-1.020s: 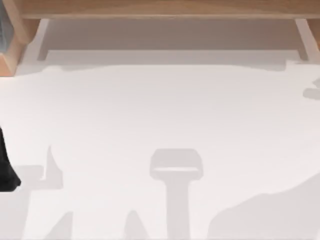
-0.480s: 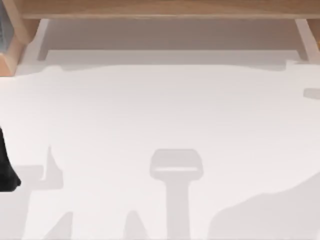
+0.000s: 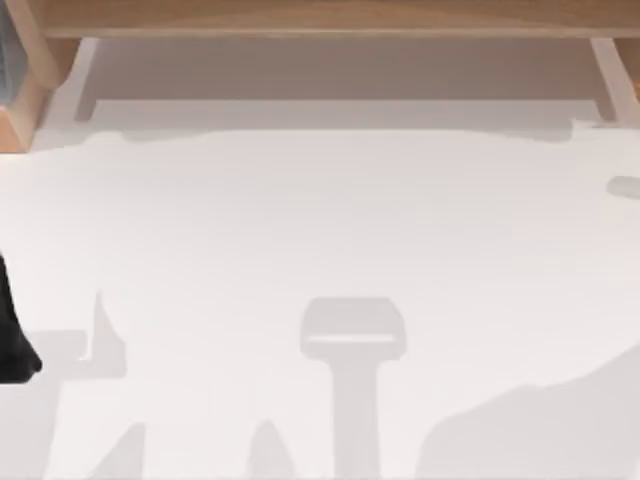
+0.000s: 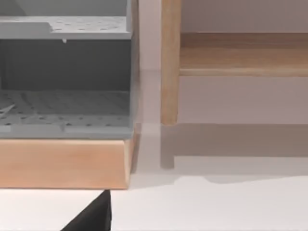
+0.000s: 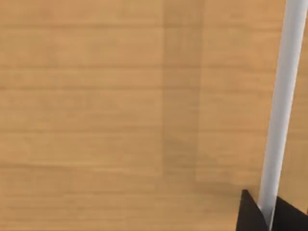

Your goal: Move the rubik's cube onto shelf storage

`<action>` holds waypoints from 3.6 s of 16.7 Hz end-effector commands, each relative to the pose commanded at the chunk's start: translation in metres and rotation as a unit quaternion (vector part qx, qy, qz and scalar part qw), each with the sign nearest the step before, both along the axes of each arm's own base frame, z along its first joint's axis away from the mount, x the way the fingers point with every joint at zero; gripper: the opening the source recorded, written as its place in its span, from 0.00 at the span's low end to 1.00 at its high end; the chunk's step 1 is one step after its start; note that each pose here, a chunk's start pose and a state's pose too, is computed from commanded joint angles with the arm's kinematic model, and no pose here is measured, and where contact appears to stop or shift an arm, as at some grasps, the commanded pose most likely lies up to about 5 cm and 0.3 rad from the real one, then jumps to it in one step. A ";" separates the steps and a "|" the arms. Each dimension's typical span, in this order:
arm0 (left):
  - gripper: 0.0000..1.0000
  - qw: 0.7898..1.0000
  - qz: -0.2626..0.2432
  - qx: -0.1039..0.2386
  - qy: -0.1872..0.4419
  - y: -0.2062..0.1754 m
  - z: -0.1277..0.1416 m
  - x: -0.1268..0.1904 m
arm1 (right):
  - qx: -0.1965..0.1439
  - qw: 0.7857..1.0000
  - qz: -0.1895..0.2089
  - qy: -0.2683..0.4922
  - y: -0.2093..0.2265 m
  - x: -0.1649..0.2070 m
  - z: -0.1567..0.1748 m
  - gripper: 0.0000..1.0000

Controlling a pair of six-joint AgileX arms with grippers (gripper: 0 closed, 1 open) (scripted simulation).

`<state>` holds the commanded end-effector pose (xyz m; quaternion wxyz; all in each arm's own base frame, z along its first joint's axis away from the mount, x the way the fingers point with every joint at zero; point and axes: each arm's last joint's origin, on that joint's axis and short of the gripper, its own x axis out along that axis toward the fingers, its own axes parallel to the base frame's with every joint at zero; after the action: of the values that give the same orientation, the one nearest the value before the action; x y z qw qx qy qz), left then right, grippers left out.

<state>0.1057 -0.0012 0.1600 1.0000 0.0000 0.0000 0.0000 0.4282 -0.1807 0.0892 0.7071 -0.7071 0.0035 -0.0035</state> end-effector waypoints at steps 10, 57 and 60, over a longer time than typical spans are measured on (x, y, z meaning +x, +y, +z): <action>1.00 1.000 0.000 0.000 0.000 0.000 0.000 0.000 | 0.002 1.000 -0.005 0.003 -0.003 -0.025 -0.001 0.00; 1.00 1.000 0.000 0.000 0.000 0.000 0.000 0.000 | 0.003 1.000 0.000 0.003 0.002 -0.187 -0.003 0.53; 1.00 1.000 0.000 0.000 0.000 0.000 0.000 0.000 | 0.003 1.000 0.000 0.003 0.002 -0.187 -0.003 0.75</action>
<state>0.1057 -0.0012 0.1600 1.0000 0.0000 0.0000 0.0000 0.2410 -0.1785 0.0865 0.7094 -0.7047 0.0060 -0.0013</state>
